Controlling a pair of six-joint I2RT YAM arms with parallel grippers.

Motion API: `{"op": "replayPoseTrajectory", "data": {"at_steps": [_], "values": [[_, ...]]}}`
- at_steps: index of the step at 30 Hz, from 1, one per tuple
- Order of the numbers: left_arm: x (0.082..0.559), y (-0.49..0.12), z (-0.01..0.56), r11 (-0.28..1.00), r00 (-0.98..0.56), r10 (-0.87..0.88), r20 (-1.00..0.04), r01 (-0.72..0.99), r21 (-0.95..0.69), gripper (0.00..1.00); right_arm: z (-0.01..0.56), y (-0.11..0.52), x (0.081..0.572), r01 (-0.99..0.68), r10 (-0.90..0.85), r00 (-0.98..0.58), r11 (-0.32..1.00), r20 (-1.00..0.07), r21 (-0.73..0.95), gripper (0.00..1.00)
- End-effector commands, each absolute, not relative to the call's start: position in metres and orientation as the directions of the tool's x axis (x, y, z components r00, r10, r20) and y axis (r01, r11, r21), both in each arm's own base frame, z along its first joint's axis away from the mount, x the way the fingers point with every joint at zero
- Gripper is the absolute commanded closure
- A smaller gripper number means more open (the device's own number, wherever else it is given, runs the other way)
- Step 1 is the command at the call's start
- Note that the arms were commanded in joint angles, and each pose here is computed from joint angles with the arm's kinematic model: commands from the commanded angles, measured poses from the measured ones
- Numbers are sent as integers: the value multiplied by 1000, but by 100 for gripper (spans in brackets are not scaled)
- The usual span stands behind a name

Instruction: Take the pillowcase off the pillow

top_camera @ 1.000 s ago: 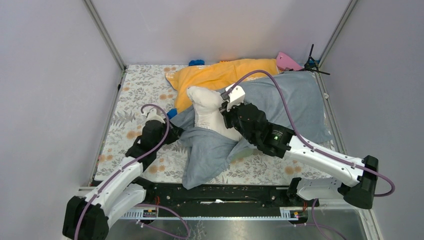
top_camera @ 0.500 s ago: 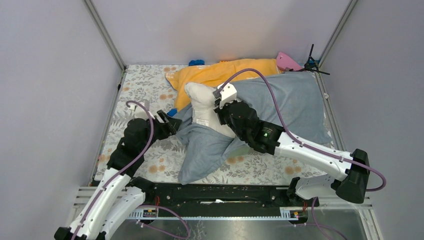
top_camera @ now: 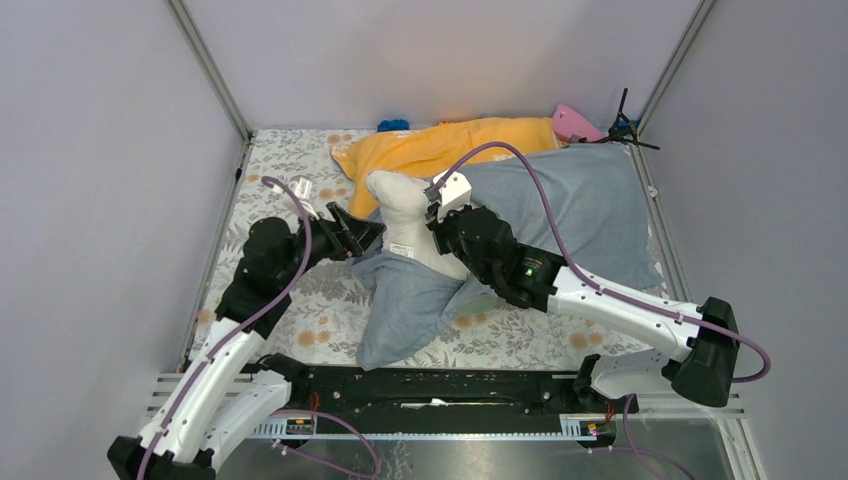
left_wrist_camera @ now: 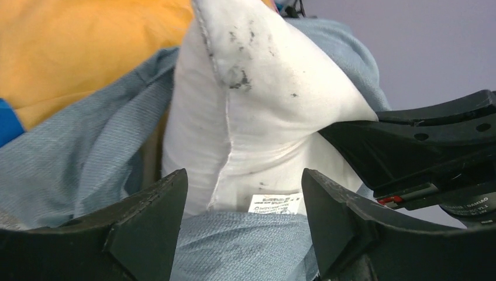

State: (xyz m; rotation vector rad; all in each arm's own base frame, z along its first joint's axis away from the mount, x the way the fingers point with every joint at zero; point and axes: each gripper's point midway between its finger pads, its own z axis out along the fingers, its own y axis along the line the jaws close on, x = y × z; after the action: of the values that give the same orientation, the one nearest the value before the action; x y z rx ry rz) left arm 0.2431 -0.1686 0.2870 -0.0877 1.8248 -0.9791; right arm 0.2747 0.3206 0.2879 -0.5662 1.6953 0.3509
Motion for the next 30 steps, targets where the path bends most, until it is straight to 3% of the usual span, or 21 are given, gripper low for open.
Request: {"op": "replayPoseTrajectory", "data": {"at_steps": [1, 6, 12, 18, 30], "values": [[242, -194, 307, 565, -494, -434, -754, 502, -655, 27, 346, 322, 276, -544, 9, -42, 838, -999, 30, 100], [233, -204, 261, 552, -599, -372, -709, 472, -688, 33, 358, 315, 286, -479, 12, -29, 877, -999, 24, 100], [191, -226, 231, 431, -685, -288, -669, 531, -730, 49, 375, 315, 302, -452, 46, -17, 891, -999, 49, 100], [157, -246, 194, 372, -752, -234, -616, 515, -772, 64, 379, 315, 333, -495, 205, -128, 834, -970, 242, 100], [83, -291, 156, 314, -783, -18, -622, 586, -747, 70, 388, 303, 392, -391, 215, -136, 885, -967, 252, 100]]}}
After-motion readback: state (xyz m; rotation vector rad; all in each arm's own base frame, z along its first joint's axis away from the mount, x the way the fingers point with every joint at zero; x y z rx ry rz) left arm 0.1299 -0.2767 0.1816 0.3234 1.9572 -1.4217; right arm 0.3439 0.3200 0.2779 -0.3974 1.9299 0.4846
